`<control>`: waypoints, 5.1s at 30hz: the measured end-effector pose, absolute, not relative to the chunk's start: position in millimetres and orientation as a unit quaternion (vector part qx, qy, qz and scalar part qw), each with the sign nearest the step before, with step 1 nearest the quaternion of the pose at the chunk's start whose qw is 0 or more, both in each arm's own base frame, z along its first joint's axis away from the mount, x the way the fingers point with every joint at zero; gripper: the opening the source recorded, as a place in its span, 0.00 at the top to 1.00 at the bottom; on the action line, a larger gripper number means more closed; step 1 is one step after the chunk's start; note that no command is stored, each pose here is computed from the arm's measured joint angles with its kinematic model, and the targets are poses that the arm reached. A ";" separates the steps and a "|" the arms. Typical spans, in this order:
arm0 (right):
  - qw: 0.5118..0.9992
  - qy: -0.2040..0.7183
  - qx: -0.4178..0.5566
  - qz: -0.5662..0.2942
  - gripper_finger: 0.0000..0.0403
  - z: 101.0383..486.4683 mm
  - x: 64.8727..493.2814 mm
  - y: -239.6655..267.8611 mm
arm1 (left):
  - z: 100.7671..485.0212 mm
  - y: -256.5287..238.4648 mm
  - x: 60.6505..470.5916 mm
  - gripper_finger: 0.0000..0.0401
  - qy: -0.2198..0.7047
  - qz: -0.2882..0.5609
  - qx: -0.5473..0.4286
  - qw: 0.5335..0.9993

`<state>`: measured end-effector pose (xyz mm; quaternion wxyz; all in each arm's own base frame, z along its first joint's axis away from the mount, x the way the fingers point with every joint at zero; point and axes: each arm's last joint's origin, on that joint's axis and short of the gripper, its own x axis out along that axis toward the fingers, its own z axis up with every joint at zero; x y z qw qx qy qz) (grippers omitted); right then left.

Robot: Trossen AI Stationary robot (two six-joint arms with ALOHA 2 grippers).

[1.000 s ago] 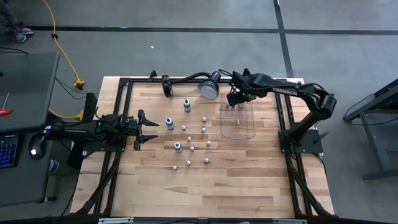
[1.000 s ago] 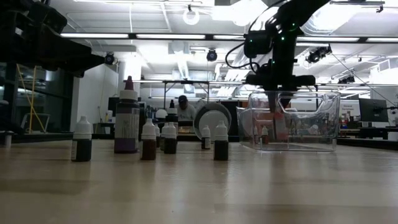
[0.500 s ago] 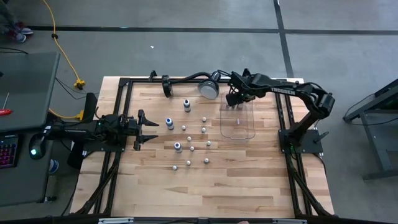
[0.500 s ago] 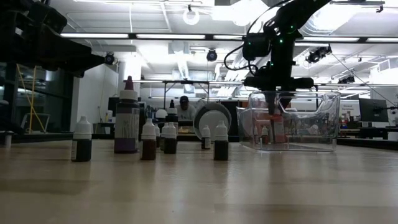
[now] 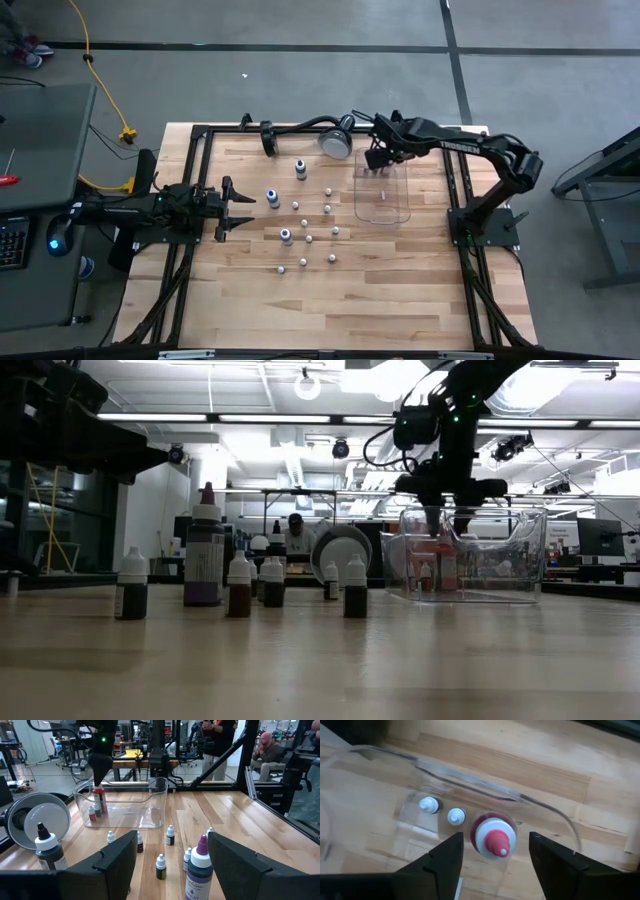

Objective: Pick & Place food coloring
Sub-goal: Put the small blue food coloring bottle into the transparent bin

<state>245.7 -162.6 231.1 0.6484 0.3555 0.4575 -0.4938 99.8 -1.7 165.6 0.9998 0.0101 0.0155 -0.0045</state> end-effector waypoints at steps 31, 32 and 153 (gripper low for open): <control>0.867 0.411 0.184 -0.212 0.45 321.5 231.1 -17.4 | 165.6 -1.7 99.8 0.40 0.015 -0.005 0.010 1.000; 0.872 0.413 0.172 -0.197 0.45 321.7 231.8 -11.0 | 165.6 -1.7 99.8 0.40 0.015 -0.004 0.010 1.000; 0.890 0.446 -0.026 0.091 0.45 196.0 509.7 131.3 | 165.6 -1.7 99.8 0.40 0.015 -0.005 0.010 1.000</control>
